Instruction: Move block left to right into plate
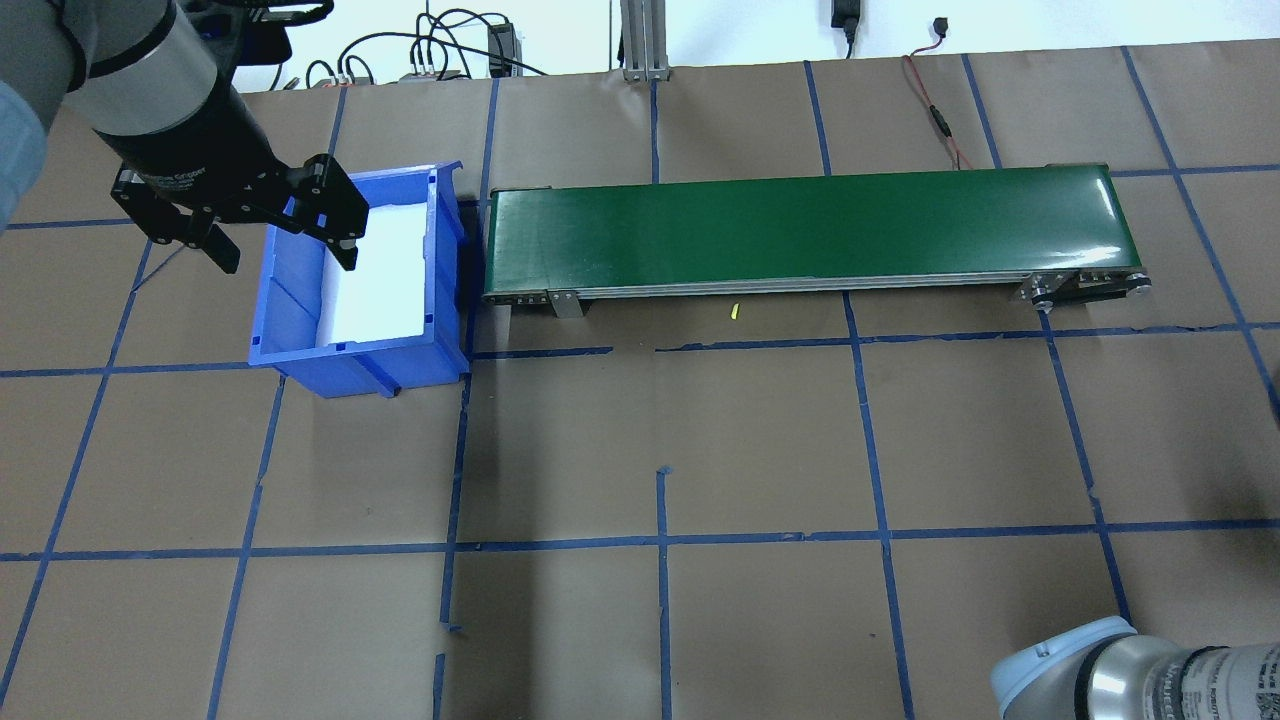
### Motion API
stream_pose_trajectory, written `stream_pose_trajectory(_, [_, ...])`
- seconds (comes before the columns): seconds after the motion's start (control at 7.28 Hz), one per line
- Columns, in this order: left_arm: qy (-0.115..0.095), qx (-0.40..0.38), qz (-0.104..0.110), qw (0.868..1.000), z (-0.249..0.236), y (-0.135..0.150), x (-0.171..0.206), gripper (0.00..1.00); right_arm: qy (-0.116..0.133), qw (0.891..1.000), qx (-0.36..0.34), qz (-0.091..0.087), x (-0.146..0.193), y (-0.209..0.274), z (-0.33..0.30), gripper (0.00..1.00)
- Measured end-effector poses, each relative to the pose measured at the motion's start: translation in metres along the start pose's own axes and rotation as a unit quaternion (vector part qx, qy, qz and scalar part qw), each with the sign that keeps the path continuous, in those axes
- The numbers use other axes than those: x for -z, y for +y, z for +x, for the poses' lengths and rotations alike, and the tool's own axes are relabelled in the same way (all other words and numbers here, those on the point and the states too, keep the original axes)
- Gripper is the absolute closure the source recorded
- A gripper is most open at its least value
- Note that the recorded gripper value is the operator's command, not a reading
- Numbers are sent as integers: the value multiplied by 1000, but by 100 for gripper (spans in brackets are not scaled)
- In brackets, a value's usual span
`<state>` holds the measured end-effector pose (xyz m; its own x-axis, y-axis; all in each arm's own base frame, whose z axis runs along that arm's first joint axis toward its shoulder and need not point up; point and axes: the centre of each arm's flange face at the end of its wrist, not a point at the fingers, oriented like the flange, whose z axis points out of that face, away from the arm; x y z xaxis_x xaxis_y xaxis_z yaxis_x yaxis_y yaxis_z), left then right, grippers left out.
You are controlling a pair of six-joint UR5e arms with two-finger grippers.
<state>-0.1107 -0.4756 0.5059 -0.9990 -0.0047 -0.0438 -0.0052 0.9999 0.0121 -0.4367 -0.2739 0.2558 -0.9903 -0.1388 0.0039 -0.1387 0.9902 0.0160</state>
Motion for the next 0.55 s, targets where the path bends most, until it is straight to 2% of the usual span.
stream_pose_trajectory(0.41, [1,0,-1,1000,0,0,-1,0,51,994,94,29,60,-141,-63,2])
stream_pose_trajectory(0.55, [1,0,-1,1000,0,0,-1,0,61,992,98,42,78,-178,-98,3])
